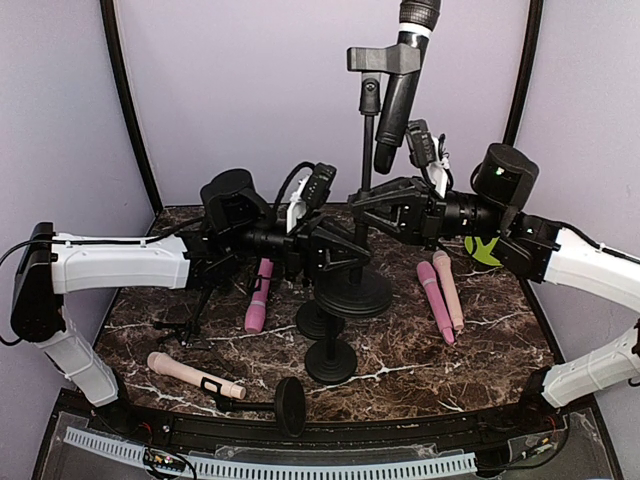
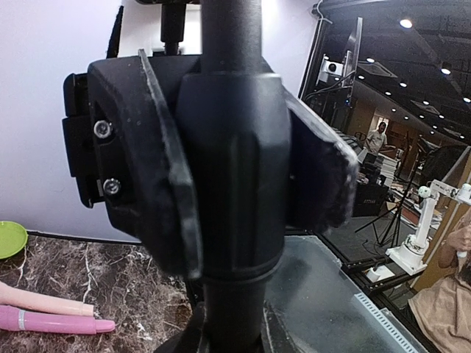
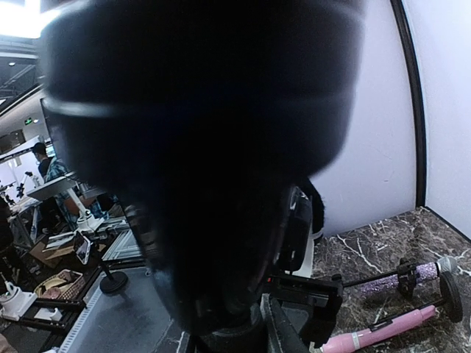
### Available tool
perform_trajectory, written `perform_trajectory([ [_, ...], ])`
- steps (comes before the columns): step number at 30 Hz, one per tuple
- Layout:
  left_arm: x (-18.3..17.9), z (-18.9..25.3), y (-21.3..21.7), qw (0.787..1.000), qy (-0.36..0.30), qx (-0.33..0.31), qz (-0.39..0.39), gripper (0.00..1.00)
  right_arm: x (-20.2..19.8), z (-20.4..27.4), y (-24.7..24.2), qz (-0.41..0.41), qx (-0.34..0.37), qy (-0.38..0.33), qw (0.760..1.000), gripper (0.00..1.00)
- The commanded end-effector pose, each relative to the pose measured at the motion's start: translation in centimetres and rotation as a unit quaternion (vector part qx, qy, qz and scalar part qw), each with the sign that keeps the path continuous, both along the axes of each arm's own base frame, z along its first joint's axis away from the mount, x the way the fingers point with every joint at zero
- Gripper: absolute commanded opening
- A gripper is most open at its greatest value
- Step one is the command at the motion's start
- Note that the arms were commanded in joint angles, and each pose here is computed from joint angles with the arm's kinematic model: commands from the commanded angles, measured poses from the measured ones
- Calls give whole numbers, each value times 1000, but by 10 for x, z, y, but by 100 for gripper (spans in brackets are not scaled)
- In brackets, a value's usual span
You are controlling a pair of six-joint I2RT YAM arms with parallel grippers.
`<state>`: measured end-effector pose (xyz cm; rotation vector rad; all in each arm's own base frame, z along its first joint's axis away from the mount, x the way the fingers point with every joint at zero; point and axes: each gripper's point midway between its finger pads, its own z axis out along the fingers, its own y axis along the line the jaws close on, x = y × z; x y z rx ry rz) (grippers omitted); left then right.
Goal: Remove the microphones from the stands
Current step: Unscrew the knob on the stand of the microphone stand.
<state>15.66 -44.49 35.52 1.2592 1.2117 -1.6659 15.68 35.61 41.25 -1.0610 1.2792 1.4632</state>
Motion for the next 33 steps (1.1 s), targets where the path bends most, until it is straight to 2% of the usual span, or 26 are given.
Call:
perform_trajectory([
  [1,-9,43,23,996,-48,-66,-26,0,-26,18,-16,48,18,-34,998,16],
  [3,-6,45,23,996,-52,-72,-13,0,-12,15,-18,10,19,-31,999,22],
  [7,1,48,25,994,-66,-82,20,0,16,1,-26,-60,14,-13,998,40],
  [16,29,53,31,983,-84,-90,134,0,44,-17,-32,-121,3,23,992,58],
  [20,63,49,34,967,-73,-68,236,0,61,-15,-36,-185,12,45,982,61],
  [22,73,44,36,960,-71,-57,263,0,66,-14,-36,-210,17,53,976,60],
  [27,81,37,34,957,-65,-44,280,0,66,-6,-24,-240,27,58,969,55],
  [33,83,32,32,957,-59,-39,282,0,75,-10,-7,-275,3,55,960,48],
])
